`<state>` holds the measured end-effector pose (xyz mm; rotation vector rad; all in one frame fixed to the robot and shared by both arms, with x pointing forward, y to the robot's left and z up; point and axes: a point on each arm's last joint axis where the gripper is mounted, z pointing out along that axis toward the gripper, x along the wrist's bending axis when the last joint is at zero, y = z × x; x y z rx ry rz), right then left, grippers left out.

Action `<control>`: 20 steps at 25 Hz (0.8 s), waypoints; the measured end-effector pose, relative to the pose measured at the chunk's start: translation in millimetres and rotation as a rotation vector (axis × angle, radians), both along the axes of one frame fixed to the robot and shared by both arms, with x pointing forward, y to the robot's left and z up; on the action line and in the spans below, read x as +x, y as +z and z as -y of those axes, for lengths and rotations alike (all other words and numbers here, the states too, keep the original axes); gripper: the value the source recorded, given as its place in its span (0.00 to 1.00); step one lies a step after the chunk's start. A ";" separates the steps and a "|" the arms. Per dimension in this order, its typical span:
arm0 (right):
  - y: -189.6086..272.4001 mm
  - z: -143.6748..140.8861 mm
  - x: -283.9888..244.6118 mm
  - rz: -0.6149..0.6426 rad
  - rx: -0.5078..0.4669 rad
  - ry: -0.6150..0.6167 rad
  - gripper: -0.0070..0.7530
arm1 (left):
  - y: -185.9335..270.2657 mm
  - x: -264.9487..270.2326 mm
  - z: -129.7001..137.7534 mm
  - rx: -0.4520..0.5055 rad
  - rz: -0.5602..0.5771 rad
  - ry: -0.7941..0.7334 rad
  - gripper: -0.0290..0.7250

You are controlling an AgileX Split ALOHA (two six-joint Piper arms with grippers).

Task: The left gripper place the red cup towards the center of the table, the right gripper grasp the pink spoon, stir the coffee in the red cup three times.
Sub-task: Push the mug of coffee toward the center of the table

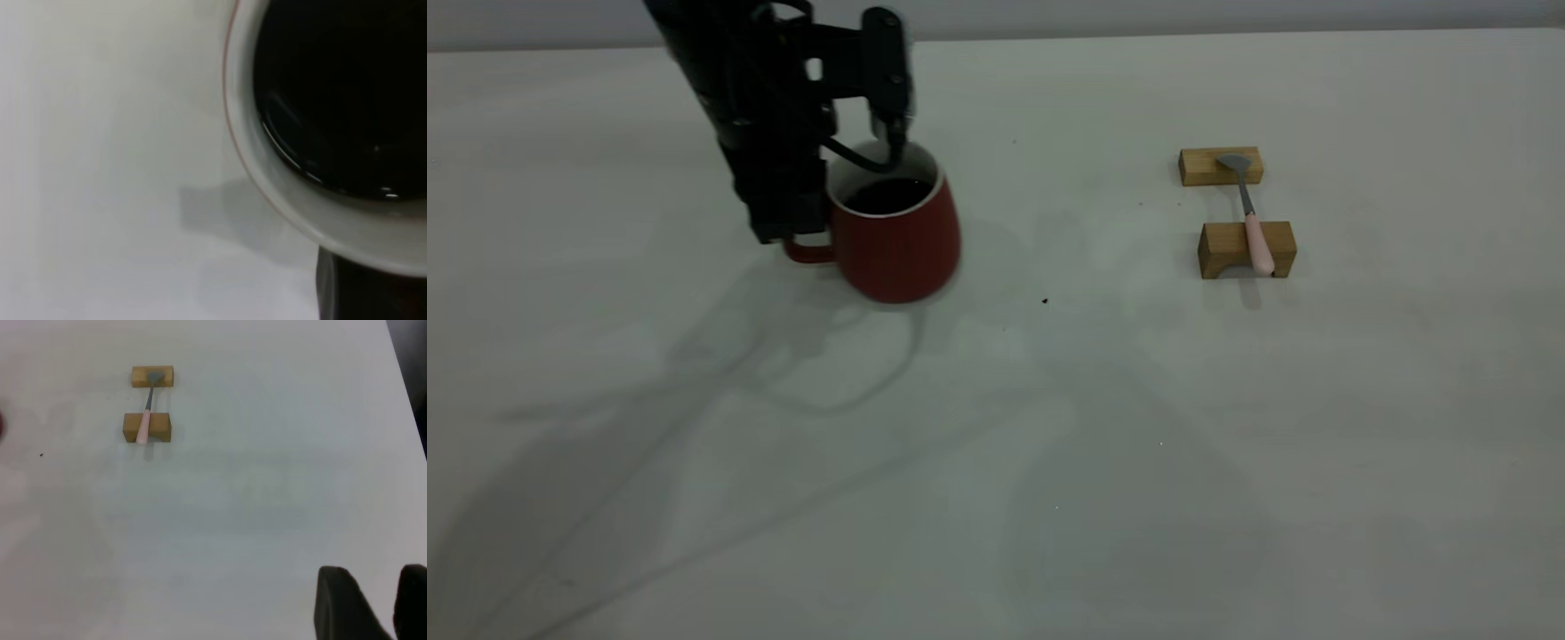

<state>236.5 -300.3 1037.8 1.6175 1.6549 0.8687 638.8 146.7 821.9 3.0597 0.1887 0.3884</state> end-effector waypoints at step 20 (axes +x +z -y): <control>0.0 0.0 0.0 0.000 0.000 0.000 0.32 | 87.1 0.3 8.4 -0.139 0.136 0.218 0.91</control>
